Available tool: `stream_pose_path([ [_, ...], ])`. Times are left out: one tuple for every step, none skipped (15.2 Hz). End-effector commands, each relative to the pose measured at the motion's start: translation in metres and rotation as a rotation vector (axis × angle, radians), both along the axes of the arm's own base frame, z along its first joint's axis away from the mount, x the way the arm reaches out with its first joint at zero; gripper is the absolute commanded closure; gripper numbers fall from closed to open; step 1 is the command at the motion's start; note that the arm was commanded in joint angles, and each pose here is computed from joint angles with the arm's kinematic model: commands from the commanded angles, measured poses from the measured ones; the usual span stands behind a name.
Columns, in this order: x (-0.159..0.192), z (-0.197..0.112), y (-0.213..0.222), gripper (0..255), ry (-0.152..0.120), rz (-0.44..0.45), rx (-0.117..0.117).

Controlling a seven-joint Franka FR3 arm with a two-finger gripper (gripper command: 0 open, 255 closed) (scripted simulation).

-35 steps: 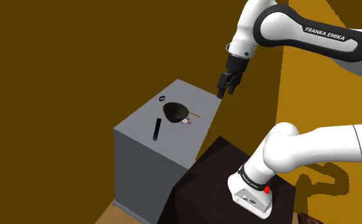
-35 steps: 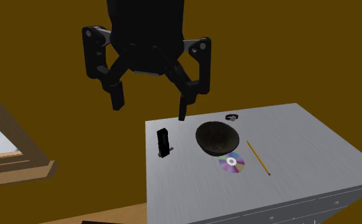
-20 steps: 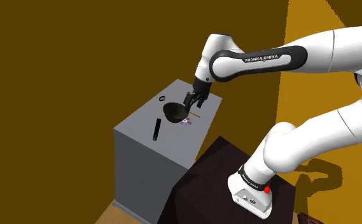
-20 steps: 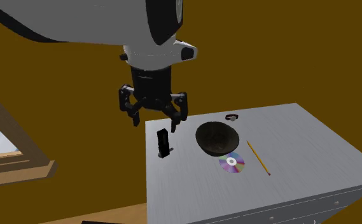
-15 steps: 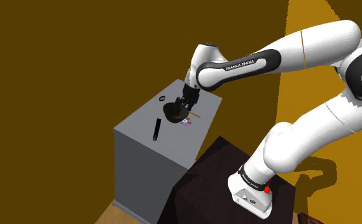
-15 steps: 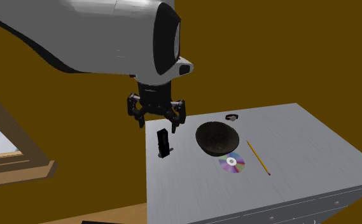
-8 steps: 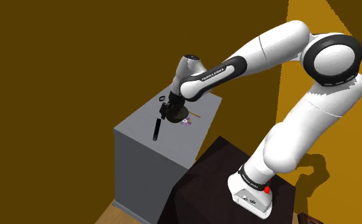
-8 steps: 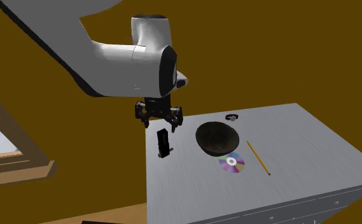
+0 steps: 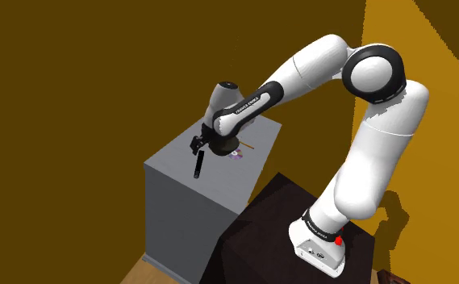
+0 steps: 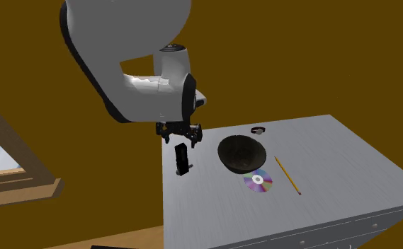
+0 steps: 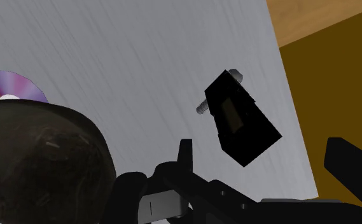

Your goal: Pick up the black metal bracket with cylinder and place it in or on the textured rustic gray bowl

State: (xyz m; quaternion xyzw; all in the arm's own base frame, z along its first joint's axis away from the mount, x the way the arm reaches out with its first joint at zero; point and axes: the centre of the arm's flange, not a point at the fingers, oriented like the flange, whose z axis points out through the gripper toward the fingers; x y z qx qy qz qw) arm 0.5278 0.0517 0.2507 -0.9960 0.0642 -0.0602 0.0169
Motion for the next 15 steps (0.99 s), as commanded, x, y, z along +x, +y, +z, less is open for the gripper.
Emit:
stream_pose_path([
  [0.000, -0.011, 0.001, 0, -0.001, 0.000, 0.000],
  [0.001, -0.016, 0.001, 0, -0.001, 0.000, 0.000],
  [0.002, -0.021, 0.002, 0, -0.001, 0.000, 0.000],
  [0.003, -0.029, 0.002, 0, -0.001, 0.000, 0.000],
  [0.003, -0.029, 0.002, 0, -0.001, 0.000, 0.000],
  [0.003, -0.029, 0.002, 0, -0.001, 0.000, 0.000],
  [0.003, -0.029, 0.002, 0, -0.001, 0.000, 0.000],
  [0.003, -0.029, 0.002, 0, -0.001, 0.000, 0.000],
  [0.003, -0.029, 0.002, 0, -0.001, 0.000, 0.000],
  [0.003, -0.029, 0.002, 0, -0.001, 0.000, 0.000],
  [0.003, -0.029, 0.002, 0, -0.001, 0.000, 0.000],
  [0.003, -0.029, 0.002, 0, -0.001, 0.000, 0.000],
  [0.003, -0.029, 0.002, 255, -0.001, 0.000, 0.000],
  [0.003, -0.029, 0.002, 255, -0.001, 0.000, 0.000],
  [0.003, -0.029, 0.002, 255, -0.001, 0.000, 0.000],
])
